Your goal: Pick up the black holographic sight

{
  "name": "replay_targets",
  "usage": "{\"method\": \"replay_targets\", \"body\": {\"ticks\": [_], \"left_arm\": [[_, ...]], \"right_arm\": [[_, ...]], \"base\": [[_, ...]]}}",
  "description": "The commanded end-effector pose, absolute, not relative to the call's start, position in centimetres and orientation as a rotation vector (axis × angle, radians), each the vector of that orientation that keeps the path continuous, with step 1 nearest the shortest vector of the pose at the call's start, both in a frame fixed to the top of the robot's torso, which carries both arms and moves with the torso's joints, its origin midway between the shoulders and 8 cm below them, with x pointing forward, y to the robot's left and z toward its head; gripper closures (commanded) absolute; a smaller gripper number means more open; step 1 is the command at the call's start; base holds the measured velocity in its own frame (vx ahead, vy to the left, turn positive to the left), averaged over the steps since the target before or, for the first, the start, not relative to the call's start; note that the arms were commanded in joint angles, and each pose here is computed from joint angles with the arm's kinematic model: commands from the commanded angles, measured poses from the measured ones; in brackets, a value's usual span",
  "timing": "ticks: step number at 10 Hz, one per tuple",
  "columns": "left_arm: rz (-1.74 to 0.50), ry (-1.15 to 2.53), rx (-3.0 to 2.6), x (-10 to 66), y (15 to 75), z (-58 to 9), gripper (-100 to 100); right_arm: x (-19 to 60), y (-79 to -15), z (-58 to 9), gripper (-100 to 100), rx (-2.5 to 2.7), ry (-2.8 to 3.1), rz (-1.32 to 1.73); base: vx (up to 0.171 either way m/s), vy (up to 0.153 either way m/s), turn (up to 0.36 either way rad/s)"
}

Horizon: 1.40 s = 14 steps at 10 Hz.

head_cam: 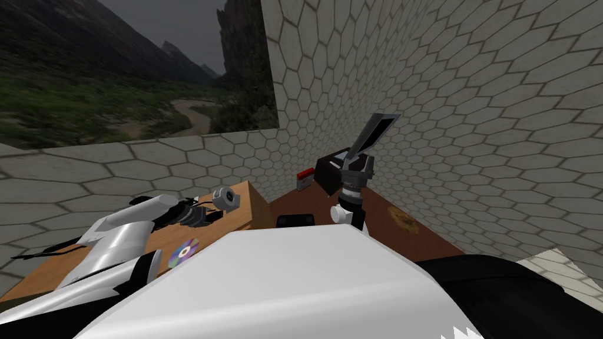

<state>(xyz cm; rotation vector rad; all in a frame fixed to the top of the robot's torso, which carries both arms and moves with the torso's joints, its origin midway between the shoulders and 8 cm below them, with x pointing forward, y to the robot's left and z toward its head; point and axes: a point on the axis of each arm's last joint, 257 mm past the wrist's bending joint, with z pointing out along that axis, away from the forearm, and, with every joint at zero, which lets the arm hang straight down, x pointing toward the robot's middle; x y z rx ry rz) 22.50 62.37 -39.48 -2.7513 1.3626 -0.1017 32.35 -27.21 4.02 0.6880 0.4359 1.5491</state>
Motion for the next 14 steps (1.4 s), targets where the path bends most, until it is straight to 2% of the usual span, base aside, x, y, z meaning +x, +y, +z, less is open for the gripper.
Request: {"method": "replay_targets", "body": {"ticks": [1,4,5,9,10,11,13,14], "left_arm": [[-0.102,1.359,-2.752,22.5,61.9,-40.7,-100],[-0.101,1.359,-2.754,22.5,61.6,-41.5,-100],[-0.102,1.358,-2.753,22.5,61.7,-41.6,100],[-0.101,1.359,-2.754,22.5,61.6,-41.6,100],[-0.101,1.359,-2.754,22.5,61.6,-41.6,0],[-0.102,1.360,-2.752,22.5,62.0,-40.5,100],[-0.103,1.360,-2.749,22.5,62.1,-40.1,100],[-0.102,1.361,-2.751,22.5,62.1,-40.0,0]], "right_arm": [[32.3,-27.2,4.0,0,0.688,0.436,1.549],[32.3,-27.2,4.0,0,0.688,0.436,1.549],[32.3,-27.2,4.0,0,0.688,0.436,1.549],[32.3,-27.2,4.0,0,0.688,0.436,1.549],[32.3,-27.2,4.0,0,0.688,0.436,1.549],[32.3,-27.2,4.0,0,0.688,0.436,1.549],[32.3,-27.2,4.0,0,0.688,0.436,1.549],[32.3,-27.2,4.0,0,0.688,0.436,1.549]], "base": [[0.004,0.020,-0.014],[0.002,0.028,-0.012],[0.000,0.000,0.000],[0.000,0.000,0.000],[0.000,0.000,0.000],[-0.002,-0.024,0.017],[-0.001,-0.026,0.015],[0.000,0.000,0.000]]}}
